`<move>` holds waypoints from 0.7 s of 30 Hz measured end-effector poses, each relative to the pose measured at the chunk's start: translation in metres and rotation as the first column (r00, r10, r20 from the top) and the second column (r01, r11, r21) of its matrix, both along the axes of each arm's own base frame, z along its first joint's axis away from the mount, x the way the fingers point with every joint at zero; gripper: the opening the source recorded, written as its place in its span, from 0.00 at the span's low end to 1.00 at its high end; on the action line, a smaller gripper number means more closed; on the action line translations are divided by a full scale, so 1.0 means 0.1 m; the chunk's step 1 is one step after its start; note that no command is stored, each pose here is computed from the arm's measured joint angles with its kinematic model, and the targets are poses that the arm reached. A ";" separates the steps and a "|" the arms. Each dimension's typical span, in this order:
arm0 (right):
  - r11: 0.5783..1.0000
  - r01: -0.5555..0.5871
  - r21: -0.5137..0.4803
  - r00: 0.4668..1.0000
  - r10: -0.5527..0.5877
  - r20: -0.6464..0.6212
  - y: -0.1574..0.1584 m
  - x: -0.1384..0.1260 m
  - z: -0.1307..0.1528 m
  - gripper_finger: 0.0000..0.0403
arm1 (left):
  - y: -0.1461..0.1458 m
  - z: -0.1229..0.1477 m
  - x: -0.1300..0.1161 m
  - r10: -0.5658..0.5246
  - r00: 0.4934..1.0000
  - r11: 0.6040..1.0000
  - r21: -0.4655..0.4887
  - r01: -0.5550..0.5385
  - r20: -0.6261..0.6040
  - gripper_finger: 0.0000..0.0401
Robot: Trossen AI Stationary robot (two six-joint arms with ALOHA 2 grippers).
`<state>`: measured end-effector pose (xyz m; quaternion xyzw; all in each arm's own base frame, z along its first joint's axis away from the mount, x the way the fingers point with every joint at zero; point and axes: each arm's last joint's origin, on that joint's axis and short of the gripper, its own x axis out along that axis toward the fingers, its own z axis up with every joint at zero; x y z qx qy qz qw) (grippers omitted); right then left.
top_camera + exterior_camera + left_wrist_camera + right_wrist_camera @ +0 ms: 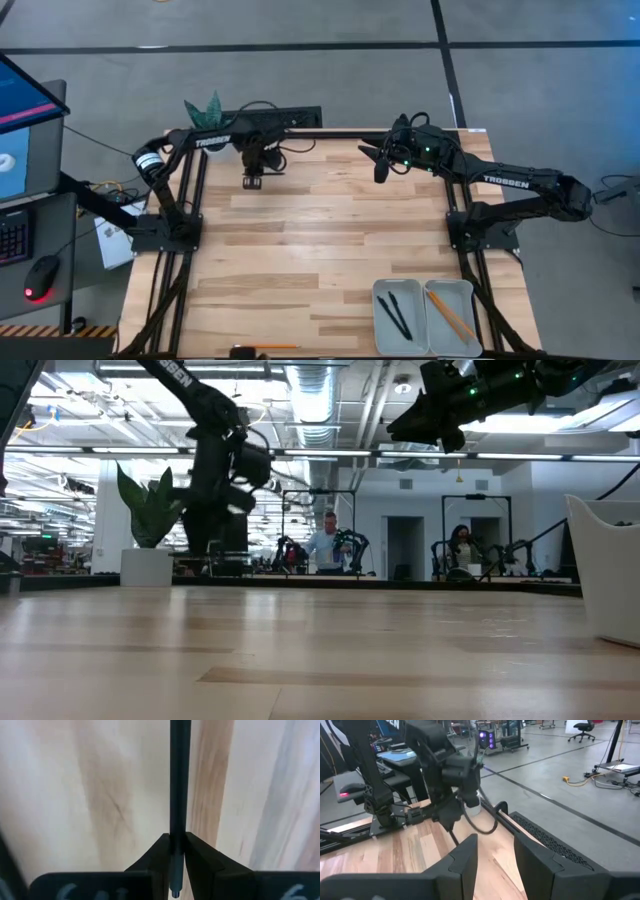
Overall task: Sort pens & pencils
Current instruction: Put the black pen into the bottom left gray bin
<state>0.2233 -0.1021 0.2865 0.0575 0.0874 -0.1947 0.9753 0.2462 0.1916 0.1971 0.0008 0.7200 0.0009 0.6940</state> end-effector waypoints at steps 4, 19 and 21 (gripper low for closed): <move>1.000 0.000 0.000 1.000 0.000 0.000 0.00 0.00 0.00 0.37 | 0.04 0.24 0.06 -0.002 1.000 1.000 -0.003 0.002 0.031 0.09; 1.000 -0.007 0.008 1.000 0.007 -0.014 0.00 0.00 -0.02 0.53 | -0.09 1.40 0.50 -0.148 0.946 0.971 0.225 0.084 0.287 0.09; 1.000 -0.007 0.000 1.000 0.007 0.005 0.00 0.00 0.00 0.55 | -0.17 1.54 0.57 -0.186 0.924 0.960 0.262 0.098 0.334 0.09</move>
